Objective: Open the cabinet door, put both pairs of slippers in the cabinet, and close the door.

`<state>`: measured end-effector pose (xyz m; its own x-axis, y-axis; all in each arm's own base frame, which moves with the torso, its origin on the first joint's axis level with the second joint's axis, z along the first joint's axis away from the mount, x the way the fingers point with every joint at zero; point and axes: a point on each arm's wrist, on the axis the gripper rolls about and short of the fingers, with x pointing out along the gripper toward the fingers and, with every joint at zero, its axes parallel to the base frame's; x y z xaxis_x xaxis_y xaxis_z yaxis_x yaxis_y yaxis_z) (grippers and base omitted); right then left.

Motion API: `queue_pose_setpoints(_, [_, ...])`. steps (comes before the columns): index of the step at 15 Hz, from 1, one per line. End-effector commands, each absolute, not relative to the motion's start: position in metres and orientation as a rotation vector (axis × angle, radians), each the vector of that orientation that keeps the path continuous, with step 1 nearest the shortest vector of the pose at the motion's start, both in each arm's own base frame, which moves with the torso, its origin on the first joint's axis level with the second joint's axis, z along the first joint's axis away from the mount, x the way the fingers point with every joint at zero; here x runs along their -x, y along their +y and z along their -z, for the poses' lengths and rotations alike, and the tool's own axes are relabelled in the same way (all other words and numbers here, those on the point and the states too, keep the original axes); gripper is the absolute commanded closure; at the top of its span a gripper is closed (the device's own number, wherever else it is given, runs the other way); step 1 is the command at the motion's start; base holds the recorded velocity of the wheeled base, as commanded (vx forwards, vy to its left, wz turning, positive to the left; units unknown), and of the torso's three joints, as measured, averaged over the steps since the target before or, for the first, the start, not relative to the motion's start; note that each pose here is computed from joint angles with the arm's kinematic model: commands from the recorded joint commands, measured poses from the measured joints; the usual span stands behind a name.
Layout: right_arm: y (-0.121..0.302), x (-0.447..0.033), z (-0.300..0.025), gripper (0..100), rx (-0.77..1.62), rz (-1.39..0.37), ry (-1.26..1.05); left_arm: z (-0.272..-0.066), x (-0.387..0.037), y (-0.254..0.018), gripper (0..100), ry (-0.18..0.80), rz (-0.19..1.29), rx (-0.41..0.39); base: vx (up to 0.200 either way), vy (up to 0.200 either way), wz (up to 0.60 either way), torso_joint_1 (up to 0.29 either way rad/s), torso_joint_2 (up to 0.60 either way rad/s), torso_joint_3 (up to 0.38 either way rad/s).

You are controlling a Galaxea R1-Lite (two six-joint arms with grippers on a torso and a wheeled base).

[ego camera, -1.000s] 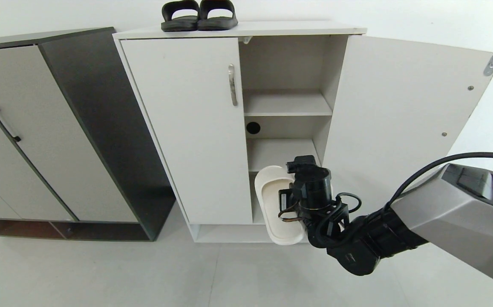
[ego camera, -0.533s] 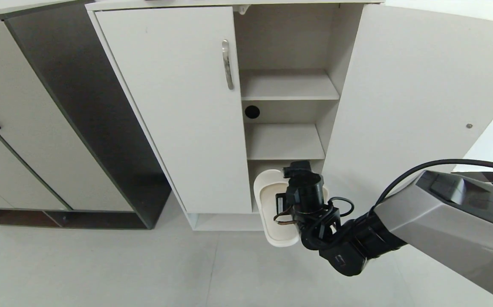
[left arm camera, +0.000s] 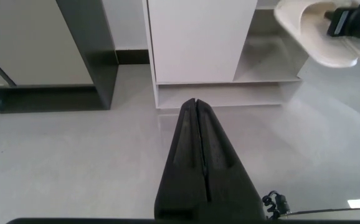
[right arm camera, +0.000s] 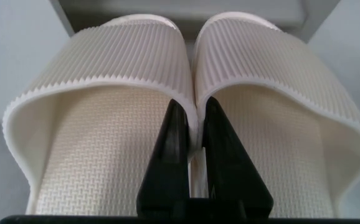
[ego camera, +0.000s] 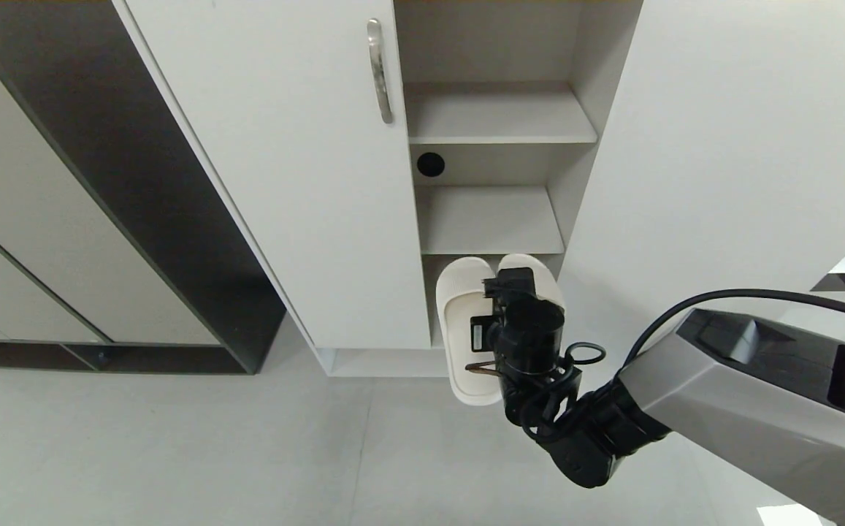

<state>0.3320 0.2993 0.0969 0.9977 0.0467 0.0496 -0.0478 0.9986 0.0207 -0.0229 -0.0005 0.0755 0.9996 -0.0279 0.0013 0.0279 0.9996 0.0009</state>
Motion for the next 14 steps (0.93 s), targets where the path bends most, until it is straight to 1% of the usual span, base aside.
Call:
queue_pose_setpoints(1, [0.298,-0.3345,-0.0848,100,0.006,-0.04,-0.052,-0.0756,0.0228,-0.0006,100,-0.002,0.028,0.0,0.0,0.0,0.0,0.0,0.0,0.0])
queue_pose_setpoints(6, [0.298,-0.3345,-0.0861,100,0.009,-0.039,-0.067,-0.0756,0.0228,-0.0005,100,-0.002,0.026,0.0,0.0,0.0,0.0,0.0,0.0,0.0])
queue_pose_setpoints(14, [0.298,-0.3355,-0.083,100,0.021,-0.038,-0.053,-0.0756,0.0228,-0.0006,100,-0.002,0.028,0.0,0.2,0.0,0.0,0.001,0.0,0.004])
